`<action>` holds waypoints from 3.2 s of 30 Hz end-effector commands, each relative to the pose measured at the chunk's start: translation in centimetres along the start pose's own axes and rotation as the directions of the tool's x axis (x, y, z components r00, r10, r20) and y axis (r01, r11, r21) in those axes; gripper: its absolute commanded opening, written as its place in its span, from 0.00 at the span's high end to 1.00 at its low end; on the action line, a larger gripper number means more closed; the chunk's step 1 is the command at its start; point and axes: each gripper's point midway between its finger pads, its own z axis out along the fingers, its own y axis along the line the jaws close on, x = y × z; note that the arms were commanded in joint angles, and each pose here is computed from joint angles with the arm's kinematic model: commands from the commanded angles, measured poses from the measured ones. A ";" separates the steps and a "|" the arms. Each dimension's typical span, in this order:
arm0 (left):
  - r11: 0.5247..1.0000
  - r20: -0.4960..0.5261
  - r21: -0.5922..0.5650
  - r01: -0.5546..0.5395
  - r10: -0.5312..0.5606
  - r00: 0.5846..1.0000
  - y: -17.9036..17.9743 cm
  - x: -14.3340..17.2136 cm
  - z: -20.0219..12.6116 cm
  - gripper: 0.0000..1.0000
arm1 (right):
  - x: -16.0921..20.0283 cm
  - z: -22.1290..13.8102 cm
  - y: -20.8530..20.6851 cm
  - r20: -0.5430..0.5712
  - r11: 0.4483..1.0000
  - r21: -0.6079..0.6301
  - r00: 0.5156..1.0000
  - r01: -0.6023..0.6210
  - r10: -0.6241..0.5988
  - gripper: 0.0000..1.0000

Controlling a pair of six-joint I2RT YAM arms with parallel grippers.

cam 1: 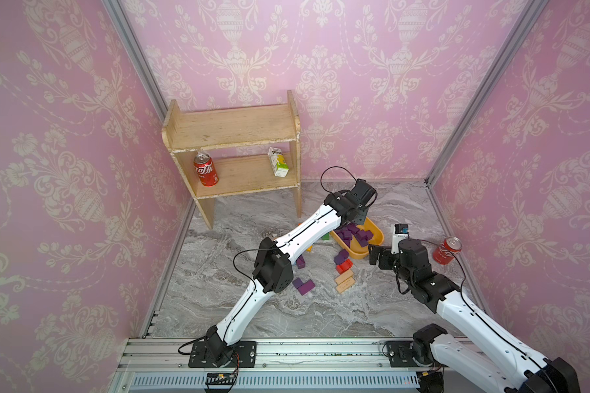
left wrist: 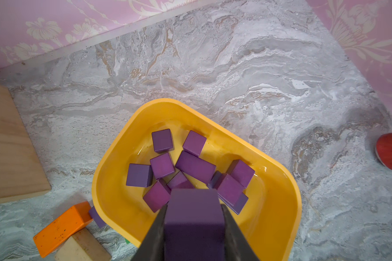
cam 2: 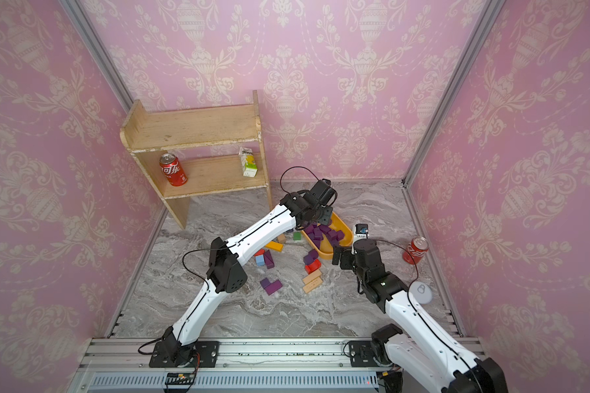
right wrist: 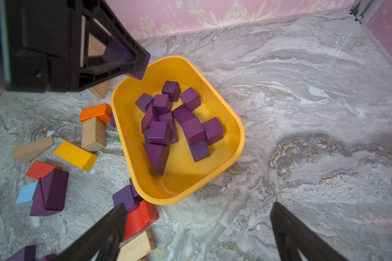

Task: Pick purple bricks into the storage bin
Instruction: Place the building block in the storage box, then pick up the building block from the center of the board.

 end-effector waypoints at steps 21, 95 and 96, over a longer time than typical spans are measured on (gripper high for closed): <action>0.996 -0.071 -0.069 0.063 -0.068 0.995 4.4 1.1 4.4 0.32 | 0.2 -0.6 -0.7 0.021 1.000 0.024 1.000 -0.014 0.013 0.00; 0.948 0.299 -0.284 0.144 -0.055 0.953 19.4 14.3 -16.7 0.01 | 9.6 3.1 15.9 -0.405 0.834 -0.460 0.764 0.305 -0.503 0.31; 0.945 0.306 -0.289 0.151 -0.058 0.950 19.6 14.2 -16.7 0.01 | 9.6 3.4 15.7 -0.409 0.840 -0.442 0.763 0.315 -0.501 0.31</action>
